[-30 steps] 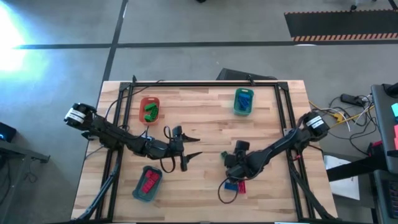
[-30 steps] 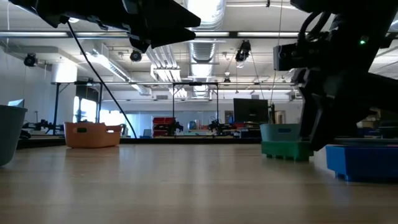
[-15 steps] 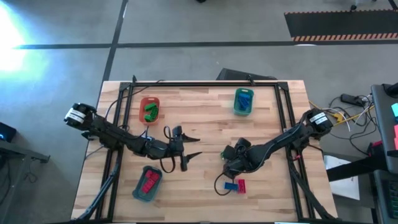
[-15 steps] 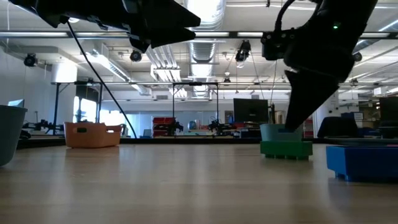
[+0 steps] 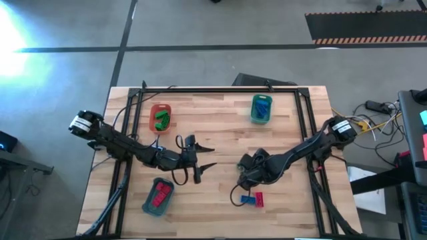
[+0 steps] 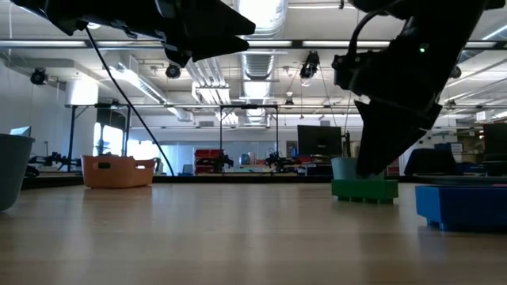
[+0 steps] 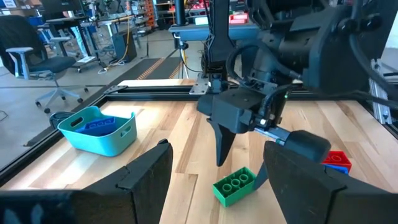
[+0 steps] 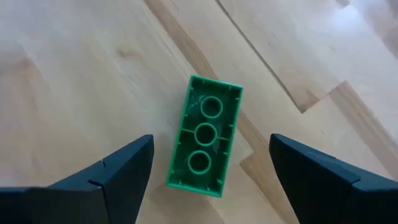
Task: Sort & place blocks by color
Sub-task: Put the green game piece into the orange bin
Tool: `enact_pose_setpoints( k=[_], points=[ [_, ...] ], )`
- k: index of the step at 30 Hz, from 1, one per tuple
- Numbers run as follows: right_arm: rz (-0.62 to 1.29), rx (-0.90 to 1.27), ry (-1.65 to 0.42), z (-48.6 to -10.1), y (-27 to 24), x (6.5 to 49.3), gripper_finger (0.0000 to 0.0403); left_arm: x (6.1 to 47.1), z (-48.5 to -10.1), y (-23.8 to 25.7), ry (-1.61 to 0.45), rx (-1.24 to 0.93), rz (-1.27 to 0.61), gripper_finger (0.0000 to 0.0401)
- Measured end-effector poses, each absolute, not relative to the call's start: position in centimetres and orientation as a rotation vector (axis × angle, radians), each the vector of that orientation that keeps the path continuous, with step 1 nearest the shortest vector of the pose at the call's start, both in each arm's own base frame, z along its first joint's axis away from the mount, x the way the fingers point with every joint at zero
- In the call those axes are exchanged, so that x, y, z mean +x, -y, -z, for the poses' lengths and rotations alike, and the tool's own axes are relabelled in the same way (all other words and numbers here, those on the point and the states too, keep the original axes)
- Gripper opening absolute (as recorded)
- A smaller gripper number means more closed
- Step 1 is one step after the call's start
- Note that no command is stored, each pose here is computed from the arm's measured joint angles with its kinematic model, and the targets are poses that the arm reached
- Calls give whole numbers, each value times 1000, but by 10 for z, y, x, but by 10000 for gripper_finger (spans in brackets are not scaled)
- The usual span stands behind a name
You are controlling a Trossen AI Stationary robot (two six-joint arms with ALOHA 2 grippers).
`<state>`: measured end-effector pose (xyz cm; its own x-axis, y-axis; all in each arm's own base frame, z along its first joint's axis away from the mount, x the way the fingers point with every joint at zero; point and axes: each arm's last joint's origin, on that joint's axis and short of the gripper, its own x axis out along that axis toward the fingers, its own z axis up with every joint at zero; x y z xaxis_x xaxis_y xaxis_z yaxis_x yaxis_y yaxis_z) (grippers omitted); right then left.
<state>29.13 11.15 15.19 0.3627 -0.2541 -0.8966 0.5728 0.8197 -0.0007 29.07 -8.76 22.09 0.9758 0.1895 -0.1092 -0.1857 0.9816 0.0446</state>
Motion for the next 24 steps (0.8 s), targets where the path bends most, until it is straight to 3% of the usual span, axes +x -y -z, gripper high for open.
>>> enact_pose_setpoints(
  k=[13, 23, 24],
  points=[
    [549, 331, -1060, -131, -106, 281, 266, 291, -221, 87, -113, 35, -190, 235],
    [535, 281, -1039, -131, -106, 281, 115, 291, -221, 87, -113, 34, -189, 235],
    [528, 275, -1037, -131, -106, 282, 115, 291, -221, 87, -113, 34, -189, 235]
  ],
)
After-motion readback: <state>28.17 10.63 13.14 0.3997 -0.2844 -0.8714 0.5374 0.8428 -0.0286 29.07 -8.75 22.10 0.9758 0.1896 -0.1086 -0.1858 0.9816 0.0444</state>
